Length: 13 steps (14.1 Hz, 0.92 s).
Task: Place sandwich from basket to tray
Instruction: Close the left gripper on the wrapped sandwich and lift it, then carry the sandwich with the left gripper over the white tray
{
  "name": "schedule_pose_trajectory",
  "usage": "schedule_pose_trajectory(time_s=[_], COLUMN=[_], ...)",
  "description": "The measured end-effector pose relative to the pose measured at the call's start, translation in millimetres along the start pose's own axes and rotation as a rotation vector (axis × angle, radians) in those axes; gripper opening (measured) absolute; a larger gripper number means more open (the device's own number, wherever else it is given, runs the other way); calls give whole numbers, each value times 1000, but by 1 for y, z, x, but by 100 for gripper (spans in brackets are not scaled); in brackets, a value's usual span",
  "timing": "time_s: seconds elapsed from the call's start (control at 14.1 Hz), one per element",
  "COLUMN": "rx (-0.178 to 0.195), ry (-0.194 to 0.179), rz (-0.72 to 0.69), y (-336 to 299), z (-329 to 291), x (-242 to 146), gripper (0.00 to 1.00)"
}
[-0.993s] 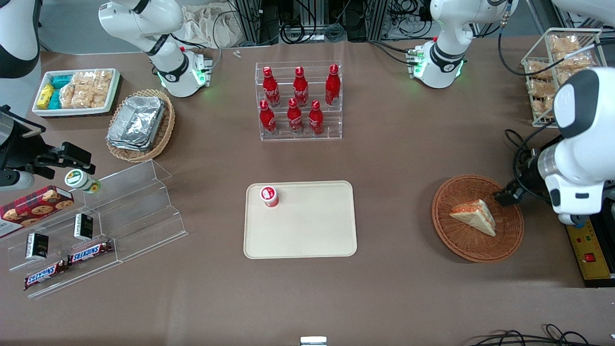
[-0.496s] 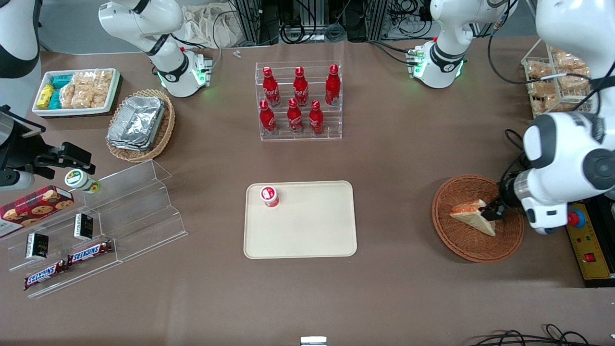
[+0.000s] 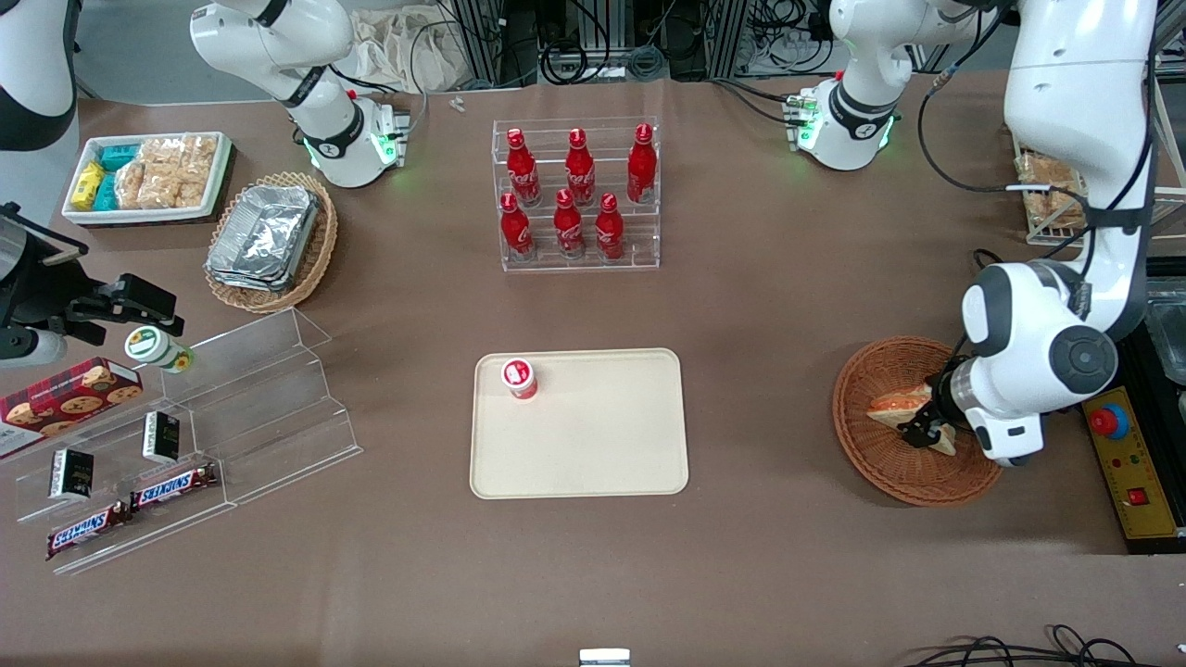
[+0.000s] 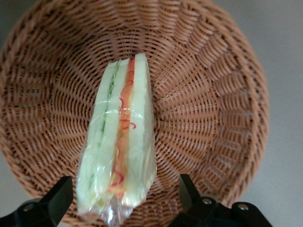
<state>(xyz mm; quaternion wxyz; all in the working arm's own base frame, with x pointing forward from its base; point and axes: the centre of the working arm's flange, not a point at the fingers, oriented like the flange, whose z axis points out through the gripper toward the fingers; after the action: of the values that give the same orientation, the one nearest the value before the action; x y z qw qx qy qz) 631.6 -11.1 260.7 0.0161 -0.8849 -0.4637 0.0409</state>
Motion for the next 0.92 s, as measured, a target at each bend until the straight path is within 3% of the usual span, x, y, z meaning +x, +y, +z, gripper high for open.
schedule_pose_trajectory(time_s=[0.07, 0.14, 0.43, 0.5, 0.71, 0.85, 0.92], rx=[3, 4, -1, -2, -18, 1, 15], ry=[-2, -2, 2, 3, 13, -3, -16], rz=[-2, -3, -7, -7, -2, 67, 125], y=[1, 1, 2, 2, 4, 2, 0], z=[8, 15, 21, 20, -5, -53, -83], x=[1, 1, 3, 3, 3, -5, -12], gripper=[100, 93, 49, 42, 35, 32, 26])
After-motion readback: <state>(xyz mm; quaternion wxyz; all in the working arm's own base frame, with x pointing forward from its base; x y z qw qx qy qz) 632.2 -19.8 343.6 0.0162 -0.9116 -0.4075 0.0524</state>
